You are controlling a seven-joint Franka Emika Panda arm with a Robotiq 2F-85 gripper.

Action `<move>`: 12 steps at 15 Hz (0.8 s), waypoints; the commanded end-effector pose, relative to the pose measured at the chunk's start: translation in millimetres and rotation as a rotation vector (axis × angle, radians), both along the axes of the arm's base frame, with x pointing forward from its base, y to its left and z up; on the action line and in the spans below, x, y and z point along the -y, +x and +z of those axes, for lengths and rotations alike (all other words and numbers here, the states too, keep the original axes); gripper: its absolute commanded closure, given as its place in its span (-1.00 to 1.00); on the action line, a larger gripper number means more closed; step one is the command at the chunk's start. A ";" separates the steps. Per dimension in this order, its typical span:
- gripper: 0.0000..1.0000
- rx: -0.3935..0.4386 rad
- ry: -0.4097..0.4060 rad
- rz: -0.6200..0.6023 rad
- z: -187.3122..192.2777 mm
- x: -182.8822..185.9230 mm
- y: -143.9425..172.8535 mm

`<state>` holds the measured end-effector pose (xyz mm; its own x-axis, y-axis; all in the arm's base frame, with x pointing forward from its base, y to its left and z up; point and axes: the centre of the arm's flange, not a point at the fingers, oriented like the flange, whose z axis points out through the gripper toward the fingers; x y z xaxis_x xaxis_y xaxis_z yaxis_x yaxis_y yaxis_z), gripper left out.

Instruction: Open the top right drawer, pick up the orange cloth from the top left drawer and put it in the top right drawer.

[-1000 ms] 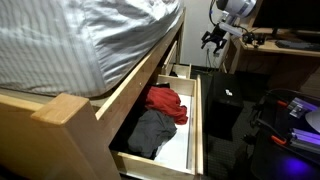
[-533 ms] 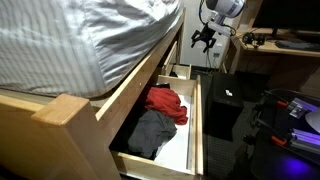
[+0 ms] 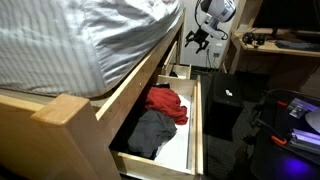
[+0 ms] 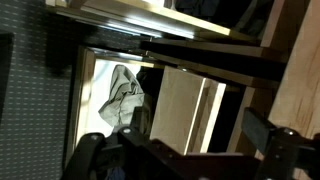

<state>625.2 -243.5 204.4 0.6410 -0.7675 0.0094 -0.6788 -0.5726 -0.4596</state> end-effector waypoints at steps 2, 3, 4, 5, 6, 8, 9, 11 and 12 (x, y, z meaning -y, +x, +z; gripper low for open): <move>-1.00 0.004 0.060 -0.009 -14.4 12.0 12.8; -1.00 0.006 0.072 -0.013 -20.0 18.1 16.2; -1.00 0.006 0.077 -0.016 -23.4 22.1 18.0; -1.00 0.007 0.079 -0.015 -24.2 23.4 19.4; -1.00 0.008 0.081 -0.013 -23.7 23.1 20.6; -1.00 0.011 0.063 -0.038 -34.4 20.3 31.3; -1.00 0.009 0.067 -0.057 -48.4 19.7 43.7; -1.00 -0.038 0.071 -0.064 -72.5 14.6 60.7; -1.00 -0.055 0.072 -0.063 -83.1 10.9 67.0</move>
